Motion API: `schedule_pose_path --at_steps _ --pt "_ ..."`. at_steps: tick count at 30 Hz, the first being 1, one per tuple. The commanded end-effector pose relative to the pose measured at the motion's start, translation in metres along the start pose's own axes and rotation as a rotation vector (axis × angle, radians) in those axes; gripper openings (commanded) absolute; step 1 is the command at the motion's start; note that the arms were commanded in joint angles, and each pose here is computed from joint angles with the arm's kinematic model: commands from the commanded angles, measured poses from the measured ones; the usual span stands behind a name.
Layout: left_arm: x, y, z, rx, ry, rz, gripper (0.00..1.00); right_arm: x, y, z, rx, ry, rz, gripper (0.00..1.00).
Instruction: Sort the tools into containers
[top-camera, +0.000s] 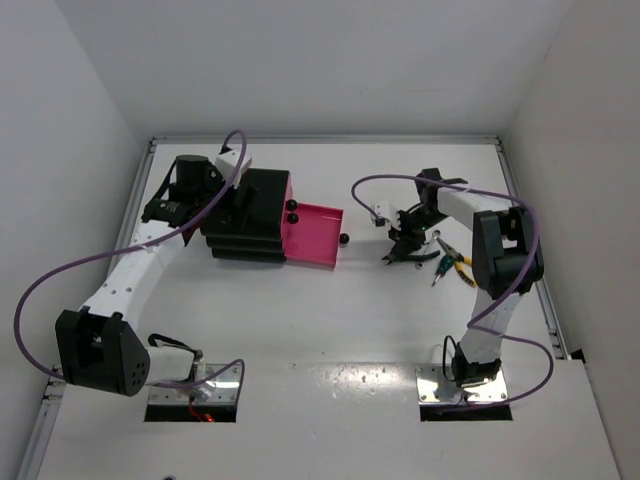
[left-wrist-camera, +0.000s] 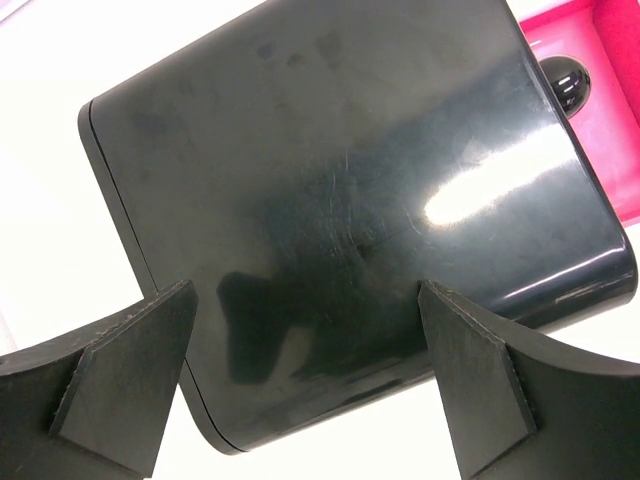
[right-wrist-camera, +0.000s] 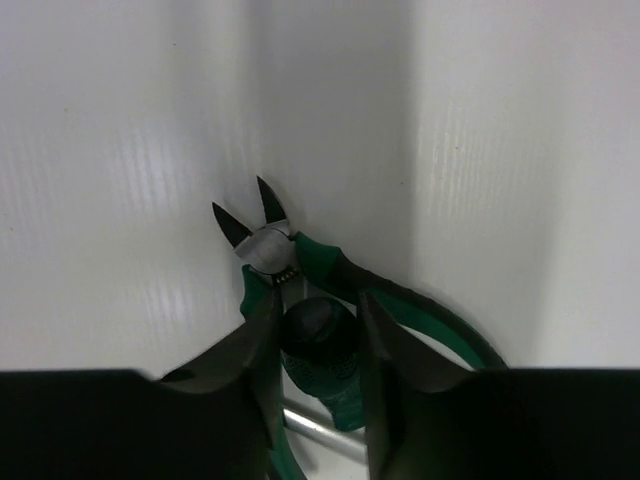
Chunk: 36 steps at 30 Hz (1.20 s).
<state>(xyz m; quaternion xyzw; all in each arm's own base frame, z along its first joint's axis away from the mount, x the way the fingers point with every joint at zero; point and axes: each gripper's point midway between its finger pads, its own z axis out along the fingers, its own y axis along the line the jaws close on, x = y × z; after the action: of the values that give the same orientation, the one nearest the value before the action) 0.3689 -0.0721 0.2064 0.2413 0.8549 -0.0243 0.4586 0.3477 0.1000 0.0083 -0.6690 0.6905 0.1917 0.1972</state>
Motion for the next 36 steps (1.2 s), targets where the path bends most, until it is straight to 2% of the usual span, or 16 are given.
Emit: schedule_pose_path --at_steps 1,3,4,9,10,11,13,17,18,20,21,23,25,28,32,36 --pt "-0.005 -0.001 0.005 -0.005 -0.002 0.006 1.0 0.004 -0.005 0.001 0.026 0.008 0.01 0.24" --pt "-0.005 -0.001 0.005 -0.005 -0.002 0.006 1.0 0.001 -0.005 -0.003 0.043 0.005 0.012 0.18" --pt "-0.005 -0.001 0.005 -0.005 -0.002 0.006 1.0 -0.001 -0.007 -0.002 0.052 -0.007 0.017 0.11" --pt "-0.001 -0.002 0.006 -0.003 0.007 0.004 1.0 -0.026 -0.013 -0.011 0.068 -0.081 0.033 0.06" --pt "-0.001 -0.002 0.006 -0.003 0.007 0.004 1.0 -0.034 -0.019 -0.02 0.089 -0.095 0.017 0.12" --pt "-0.001 -0.002 0.006 -0.003 0.007 0.004 1.0 -0.039 -0.02 -0.024 0.098 -0.107 0.017 0.27" --pt "-0.003 -0.001 0.003 -0.005 -0.002 0.006 1.0 -0.047 -0.032 -0.035 0.16 -0.119 0.038 0.37" --pt "-0.002 -0.002 0.005 -0.006 -0.005 -0.005 1.0 -0.032 -0.065 -0.067 0.325 -0.069 0.34 0.39" --pt "-0.004 0.0 0.005 -0.018 -0.011 -0.004 1.0 -0.028 -0.069 -0.071 0.343 -0.086 0.487 0.4" --pt "-0.004 0.0 0.005 -0.018 -0.011 -0.013 1.0 -0.014 -0.077 -0.085 0.395 -0.112 0.635 0.46" --pt "-0.005 0.002 0.005 -0.031 -0.016 -0.012 1.0 -0.009 -0.073 -0.086 0.412 -0.134 0.779 0.53" --pt "-0.005 0.004 0.004 -0.043 -0.024 -0.02 1.0 0.008 -0.073 -0.096 0.494 -0.109 0.912 0.58" --pt "-0.004 0.007 0.004 -0.061 -0.019 -0.03 1.0 0.017 -0.067 -0.097 0.53 -0.074 1.08 0.58" --pt "-0.004 0.008 0.002 -0.074 -0.024 -0.029 1.0 0.036 -0.049 -0.083 0.493 0.025 1.324 0.53" --pt "-0.005 0.008 0.004 -0.077 -0.035 -0.039 1.0 0.038 -0.04 -0.072 0.422 0.01 1.507 0.55" --pt "-0.003 0.009 0.002 -0.086 -0.032 -0.039 1.0 0.05 -0.044 -0.067 0.495 0.066 1.605 0.58"
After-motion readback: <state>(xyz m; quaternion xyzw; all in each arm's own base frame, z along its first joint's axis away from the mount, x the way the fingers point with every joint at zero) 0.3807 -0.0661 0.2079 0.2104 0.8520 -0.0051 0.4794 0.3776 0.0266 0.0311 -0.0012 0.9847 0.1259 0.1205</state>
